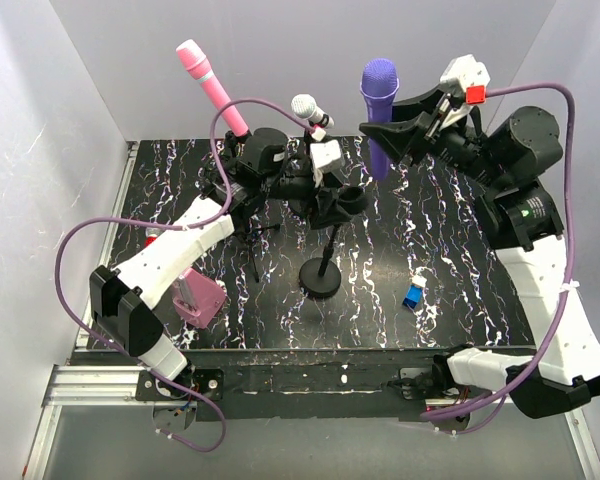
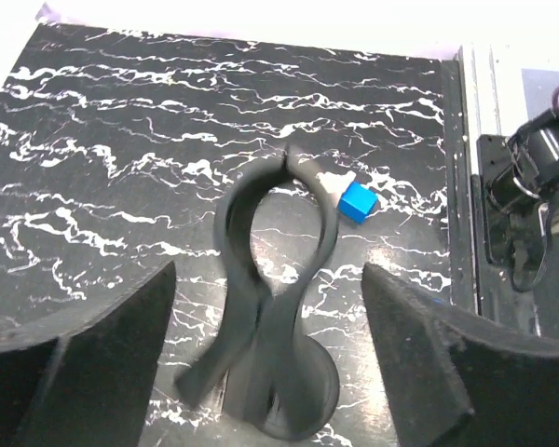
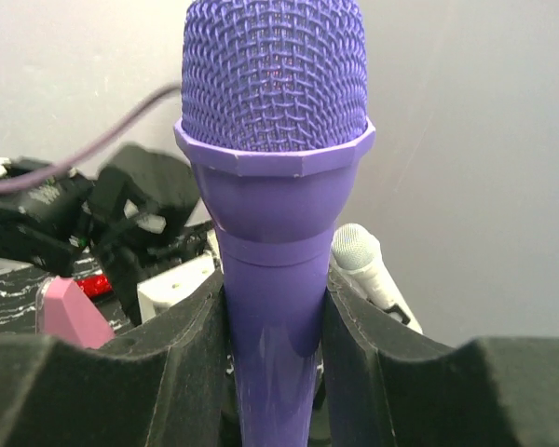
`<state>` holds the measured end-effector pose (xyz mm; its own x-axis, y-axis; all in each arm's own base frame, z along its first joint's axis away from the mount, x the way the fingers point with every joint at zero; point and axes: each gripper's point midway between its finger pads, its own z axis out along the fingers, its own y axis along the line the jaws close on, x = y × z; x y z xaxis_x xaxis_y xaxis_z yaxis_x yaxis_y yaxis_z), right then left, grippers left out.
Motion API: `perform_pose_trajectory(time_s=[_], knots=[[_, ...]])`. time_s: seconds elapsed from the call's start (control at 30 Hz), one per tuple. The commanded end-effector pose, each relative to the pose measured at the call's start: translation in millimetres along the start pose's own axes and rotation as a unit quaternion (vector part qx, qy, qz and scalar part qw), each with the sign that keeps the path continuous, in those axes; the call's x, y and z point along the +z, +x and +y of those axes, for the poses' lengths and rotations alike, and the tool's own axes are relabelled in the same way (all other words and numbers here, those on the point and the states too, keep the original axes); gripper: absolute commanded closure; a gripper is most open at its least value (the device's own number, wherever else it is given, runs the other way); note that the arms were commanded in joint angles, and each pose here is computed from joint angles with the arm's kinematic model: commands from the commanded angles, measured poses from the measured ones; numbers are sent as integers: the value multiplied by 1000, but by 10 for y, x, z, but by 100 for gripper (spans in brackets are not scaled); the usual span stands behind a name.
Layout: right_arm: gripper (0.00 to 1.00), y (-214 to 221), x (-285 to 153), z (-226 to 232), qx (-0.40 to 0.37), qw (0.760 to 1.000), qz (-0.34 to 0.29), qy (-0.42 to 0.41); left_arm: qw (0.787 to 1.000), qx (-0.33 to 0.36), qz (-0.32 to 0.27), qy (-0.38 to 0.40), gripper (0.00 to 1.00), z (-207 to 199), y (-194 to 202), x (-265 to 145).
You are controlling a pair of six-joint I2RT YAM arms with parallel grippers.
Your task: Remove the microphone from the stand
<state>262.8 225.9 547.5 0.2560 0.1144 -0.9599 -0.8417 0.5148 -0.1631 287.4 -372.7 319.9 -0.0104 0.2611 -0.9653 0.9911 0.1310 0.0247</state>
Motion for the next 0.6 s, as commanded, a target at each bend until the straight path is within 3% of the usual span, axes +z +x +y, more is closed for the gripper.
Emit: perform_pose_trajectory(time_s=[0.0,0.07,0.23,0.57], knots=[[99,278,17,-108,21,999,18,26,997,40,-44,-58,15,61,-674,-324],[99,378,19,-96,16,999,26,20,996,40,-57,-58,9,23,-873,-398],[99,569,29,-87,-5,999,39,7,993,28,-101,-62,8,-55,-1354,-574],[99,753,48,43,-14,998,55,-40,983,-51,-153,-85,10,138,-1654,-486]])
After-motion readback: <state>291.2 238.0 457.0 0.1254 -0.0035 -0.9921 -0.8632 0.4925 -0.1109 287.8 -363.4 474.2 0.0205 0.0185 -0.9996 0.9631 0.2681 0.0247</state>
